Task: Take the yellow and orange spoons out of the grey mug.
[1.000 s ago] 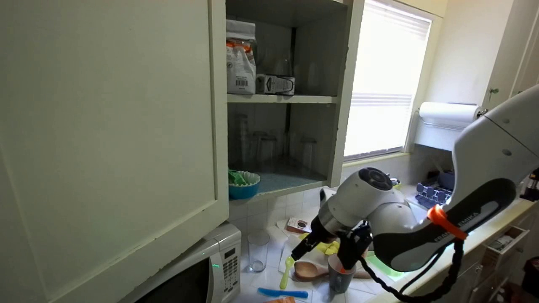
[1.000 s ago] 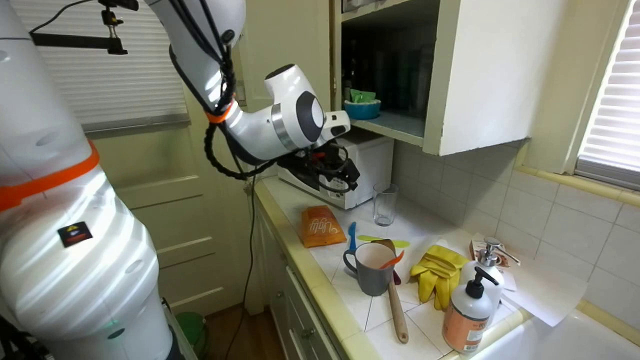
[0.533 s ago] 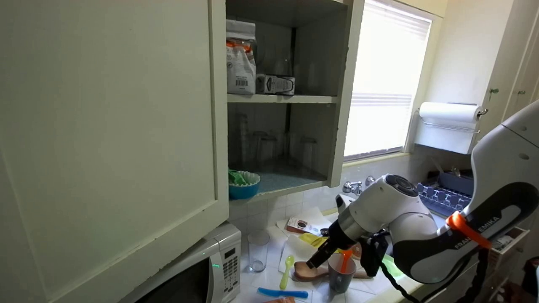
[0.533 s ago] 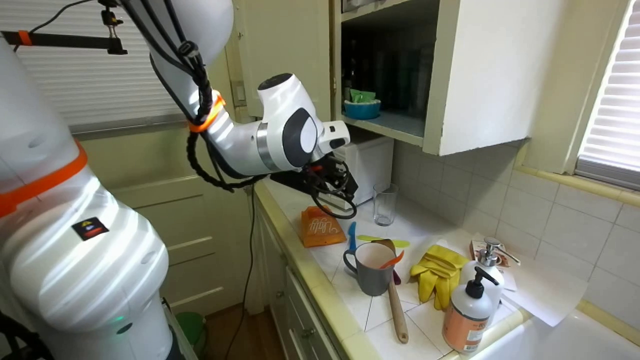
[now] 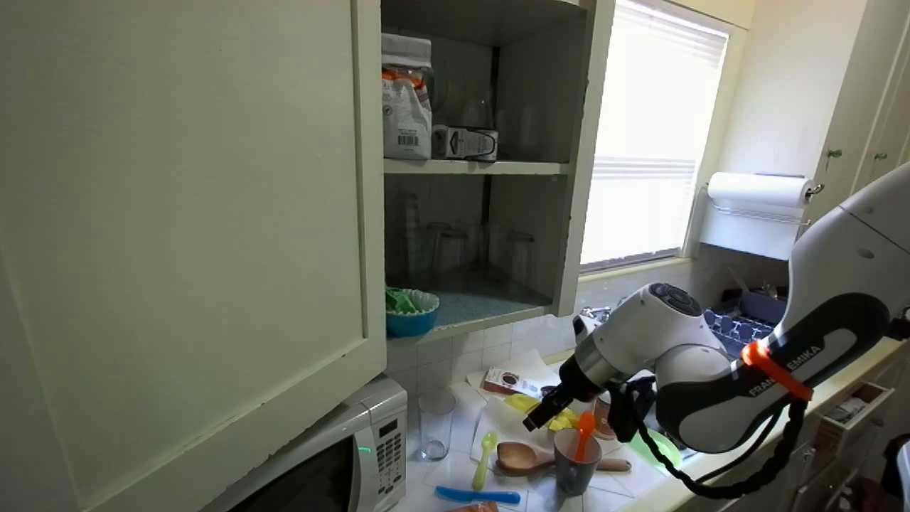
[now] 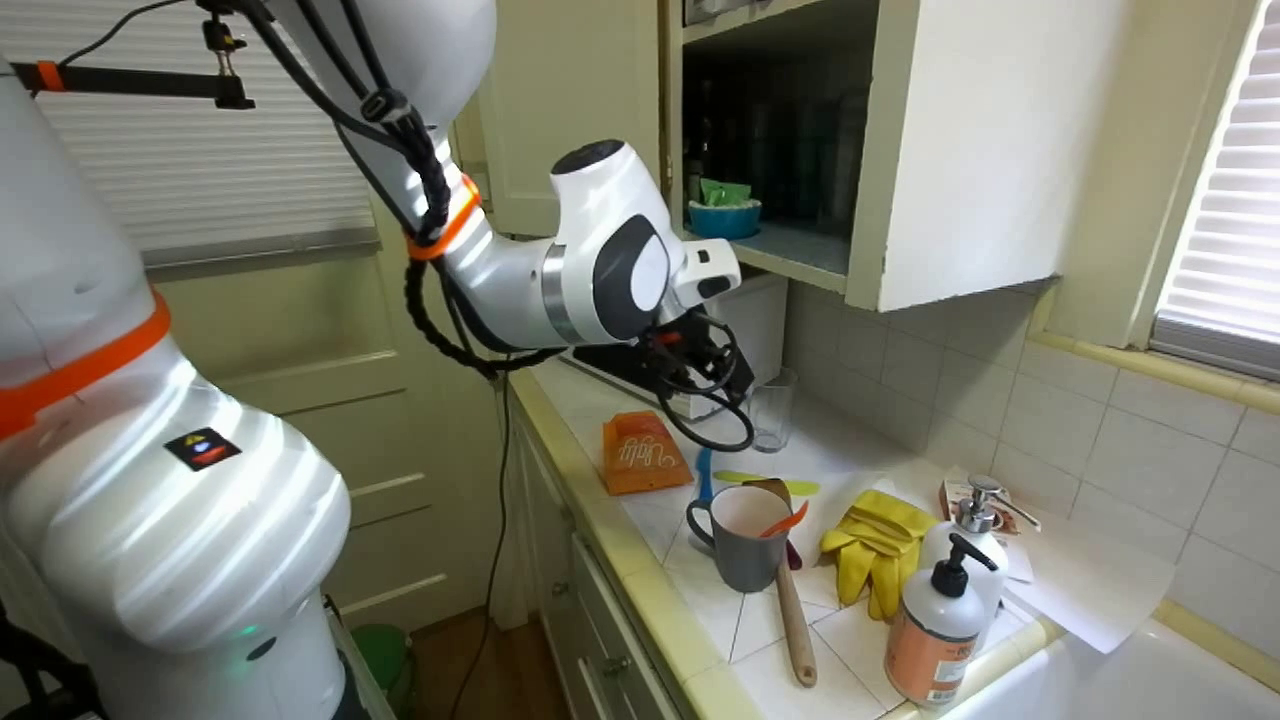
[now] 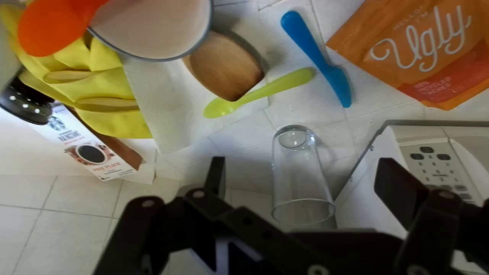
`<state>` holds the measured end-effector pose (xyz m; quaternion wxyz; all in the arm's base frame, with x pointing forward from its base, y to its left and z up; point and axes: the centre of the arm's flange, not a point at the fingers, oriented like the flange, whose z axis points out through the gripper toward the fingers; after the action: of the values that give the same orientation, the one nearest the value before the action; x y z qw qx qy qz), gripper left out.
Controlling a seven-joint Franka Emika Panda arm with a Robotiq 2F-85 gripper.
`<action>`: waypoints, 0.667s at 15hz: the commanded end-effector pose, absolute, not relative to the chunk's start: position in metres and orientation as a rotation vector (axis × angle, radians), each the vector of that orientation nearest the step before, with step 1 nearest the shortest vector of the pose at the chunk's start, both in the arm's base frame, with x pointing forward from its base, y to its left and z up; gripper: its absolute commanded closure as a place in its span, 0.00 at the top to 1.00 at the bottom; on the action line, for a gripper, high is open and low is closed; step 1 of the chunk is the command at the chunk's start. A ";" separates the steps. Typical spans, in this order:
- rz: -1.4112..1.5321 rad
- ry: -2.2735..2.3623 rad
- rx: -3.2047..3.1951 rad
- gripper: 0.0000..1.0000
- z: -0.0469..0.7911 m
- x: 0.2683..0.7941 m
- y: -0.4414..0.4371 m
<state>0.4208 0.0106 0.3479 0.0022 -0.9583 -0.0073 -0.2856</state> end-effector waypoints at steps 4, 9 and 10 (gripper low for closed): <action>-0.736 0.105 -3.018 1.00 0.366 0.388 -0.077; -0.516 0.084 -3.035 1.00 0.359 0.365 -0.127; -0.498 0.092 -3.038 1.00 0.357 0.360 -0.136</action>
<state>0.3919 -0.1125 0.3542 0.0130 -0.9825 0.0348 -0.1824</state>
